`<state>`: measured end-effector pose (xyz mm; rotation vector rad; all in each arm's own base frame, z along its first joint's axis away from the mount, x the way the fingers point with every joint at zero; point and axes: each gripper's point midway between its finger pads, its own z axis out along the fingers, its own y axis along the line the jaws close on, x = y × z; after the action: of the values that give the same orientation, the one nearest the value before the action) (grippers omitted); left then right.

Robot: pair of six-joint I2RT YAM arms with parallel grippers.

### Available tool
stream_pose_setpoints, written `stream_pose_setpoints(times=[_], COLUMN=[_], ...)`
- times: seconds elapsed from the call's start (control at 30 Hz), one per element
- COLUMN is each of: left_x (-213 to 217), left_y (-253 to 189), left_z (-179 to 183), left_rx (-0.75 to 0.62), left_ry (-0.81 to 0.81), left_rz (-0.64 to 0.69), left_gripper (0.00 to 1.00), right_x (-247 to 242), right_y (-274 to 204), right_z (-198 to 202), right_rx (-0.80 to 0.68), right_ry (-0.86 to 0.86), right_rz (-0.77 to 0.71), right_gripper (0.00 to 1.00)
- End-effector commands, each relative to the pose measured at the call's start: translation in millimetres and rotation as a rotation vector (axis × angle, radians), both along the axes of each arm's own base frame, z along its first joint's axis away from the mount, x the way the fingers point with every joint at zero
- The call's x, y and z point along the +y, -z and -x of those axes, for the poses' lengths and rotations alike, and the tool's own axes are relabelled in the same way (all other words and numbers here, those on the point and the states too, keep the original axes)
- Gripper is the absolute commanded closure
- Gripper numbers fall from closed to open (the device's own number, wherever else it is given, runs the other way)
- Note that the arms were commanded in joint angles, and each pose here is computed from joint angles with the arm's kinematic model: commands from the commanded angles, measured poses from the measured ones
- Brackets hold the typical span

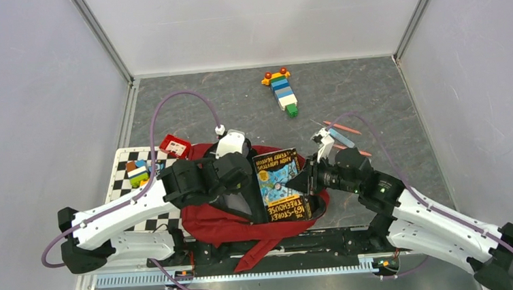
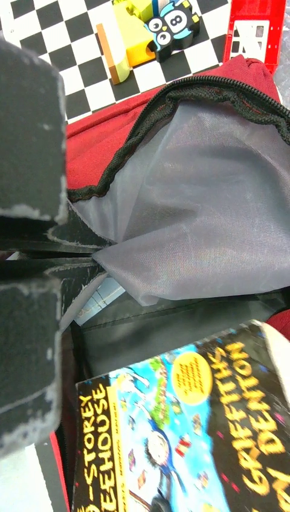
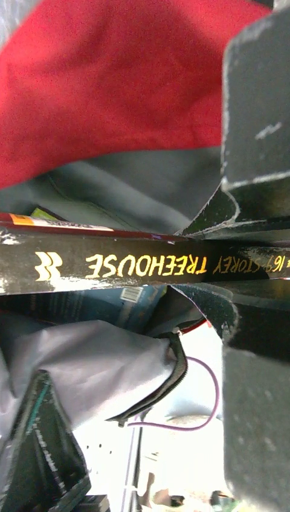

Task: Pack the student bag
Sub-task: Place the book in the student bag.

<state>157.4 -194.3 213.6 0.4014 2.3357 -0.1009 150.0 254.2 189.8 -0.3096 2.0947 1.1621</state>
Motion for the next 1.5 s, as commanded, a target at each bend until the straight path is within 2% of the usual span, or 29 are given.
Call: stream_pose_setpoints(times=[0.0, 0.1, 0.23, 0.47, 0.7, 0.83, 0.97, 1.23, 1.33, 1.47], left_x=[-10.3, -12.6, -16.4, -20.4, -18.1, -21.9, -24.7, -22.6, -21.6, -21.3], left_y=[-16.0, -17.6, -23.2, -24.2, -39.6, -47.1, -49.1, -52.7, -54.3, -54.4], left_z=[-4.8, -5.3, -5.9, -0.7, 1.4, 1.7, 0.9, -0.6, -0.7, -1.0], left_rx=[-0.045, -0.044, -0.051, -0.040, -0.059, -0.067, -0.068, -0.078, -0.080, -0.081], left_ry=[0.015, 0.006, 0.005, 0.040, 0.061, 0.077, 0.079, 0.074, 0.077, 0.089], left_rz=[0.093, 0.117, 0.150, 0.220, 0.275, 0.315, 0.336, 0.349, 0.355, 0.350], left_gripper=[0.98, 0.98, 0.98, 0.98, 0.98, 0.98, 0.98, 0.98, 0.98, 0.98], right_x=[32.0, 48.5, 66.5, 87.9, 92.0, 99.2, 107.5, 79.7, 77.0, 86.0], right_y=[-31.6, -19.1, -17.4, -63.1, -100.9, -89.8, -50.8, 61.0, 63.6, 28.7], right_z=[13.8, 29.6, 32.8, 1.5, -23.4, -26.7, -32.2, -45.4, -44.1, -46.4], right_rx=[-0.045, -0.022, -0.010, -0.065, -0.039, 0.030, 0.097, 0.163, 0.173, 0.141], right_ry=[-0.105, -0.183, -0.206, -0.122, -0.030, -0.016, 0.015, 0.194, 0.201, 0.182], right_rz=[-0.123, -0.079, -0.105, -0.220, -0.462, -0.547, -0.500, -0.194, -0.197, -0.274], right_gripper=[1.00, 1.00, 1.00, 1.00, 1.00, 1.00, 1.00, 1.00, 1.00, 1.00])
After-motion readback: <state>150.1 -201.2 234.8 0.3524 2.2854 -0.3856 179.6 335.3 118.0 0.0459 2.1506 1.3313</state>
